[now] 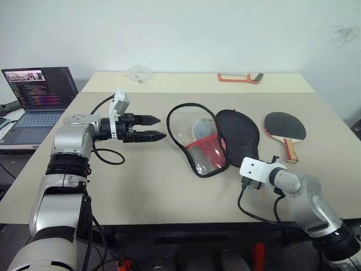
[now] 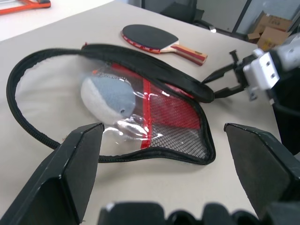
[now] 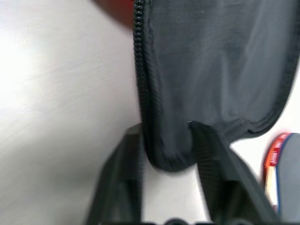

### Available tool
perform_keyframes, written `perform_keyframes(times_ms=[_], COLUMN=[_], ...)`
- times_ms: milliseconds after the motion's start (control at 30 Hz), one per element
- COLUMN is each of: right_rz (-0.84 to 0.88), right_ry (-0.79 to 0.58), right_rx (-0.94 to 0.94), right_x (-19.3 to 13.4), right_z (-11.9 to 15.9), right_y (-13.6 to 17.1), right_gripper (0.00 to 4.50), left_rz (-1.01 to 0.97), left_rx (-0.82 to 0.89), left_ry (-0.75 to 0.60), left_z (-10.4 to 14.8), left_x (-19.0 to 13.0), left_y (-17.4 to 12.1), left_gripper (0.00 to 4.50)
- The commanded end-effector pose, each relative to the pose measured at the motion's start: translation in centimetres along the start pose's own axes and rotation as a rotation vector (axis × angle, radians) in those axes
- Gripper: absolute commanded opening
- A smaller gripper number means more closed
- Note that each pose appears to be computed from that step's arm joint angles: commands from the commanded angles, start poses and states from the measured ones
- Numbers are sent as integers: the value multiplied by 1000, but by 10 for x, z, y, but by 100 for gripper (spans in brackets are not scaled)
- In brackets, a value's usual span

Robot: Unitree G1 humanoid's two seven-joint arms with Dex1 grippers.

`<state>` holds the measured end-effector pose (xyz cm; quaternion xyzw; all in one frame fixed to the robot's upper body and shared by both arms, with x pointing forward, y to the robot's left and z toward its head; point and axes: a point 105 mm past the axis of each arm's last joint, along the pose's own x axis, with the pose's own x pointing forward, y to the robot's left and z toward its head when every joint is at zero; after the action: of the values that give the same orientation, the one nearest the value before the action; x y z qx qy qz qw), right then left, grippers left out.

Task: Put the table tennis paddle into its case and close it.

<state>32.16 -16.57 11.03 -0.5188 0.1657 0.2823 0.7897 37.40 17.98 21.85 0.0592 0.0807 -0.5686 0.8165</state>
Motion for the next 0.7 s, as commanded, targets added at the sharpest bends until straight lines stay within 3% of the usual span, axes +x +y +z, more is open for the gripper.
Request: perform_keyframes(times_ms=[33, 167, 200, 333, 433, 700], right_rz=[71, 153, 174, 129, 14, -206], right_ry=[-66, -68, -77, -219, -252, -179], right_rx=[16, 1, 18, 198, 318, 705], right_x=[-18, -35, -39, -51, -42, 4], right_z=[13, 10, 10, 32, 34, -2], right_y=[-3, -6, -7, -35, -59, -80], right_gripper=[291, 433, 444, 444, 444, 444], left_rz=[-17, -20, -23, -28, -26, -37], left_rx=[57, 59, 60, 63, 60, 59], left_ry=[-12, -5, 1, 24, 28, 15], left_z=[15, 13, 12, 7, 5, 6], left_x=[-1, 0, 0, -1, 0, 5], left_y=[-2, -3, -3, -5, -6, -10], left_gripper=[450, 450, 450, 450, 450, 450])
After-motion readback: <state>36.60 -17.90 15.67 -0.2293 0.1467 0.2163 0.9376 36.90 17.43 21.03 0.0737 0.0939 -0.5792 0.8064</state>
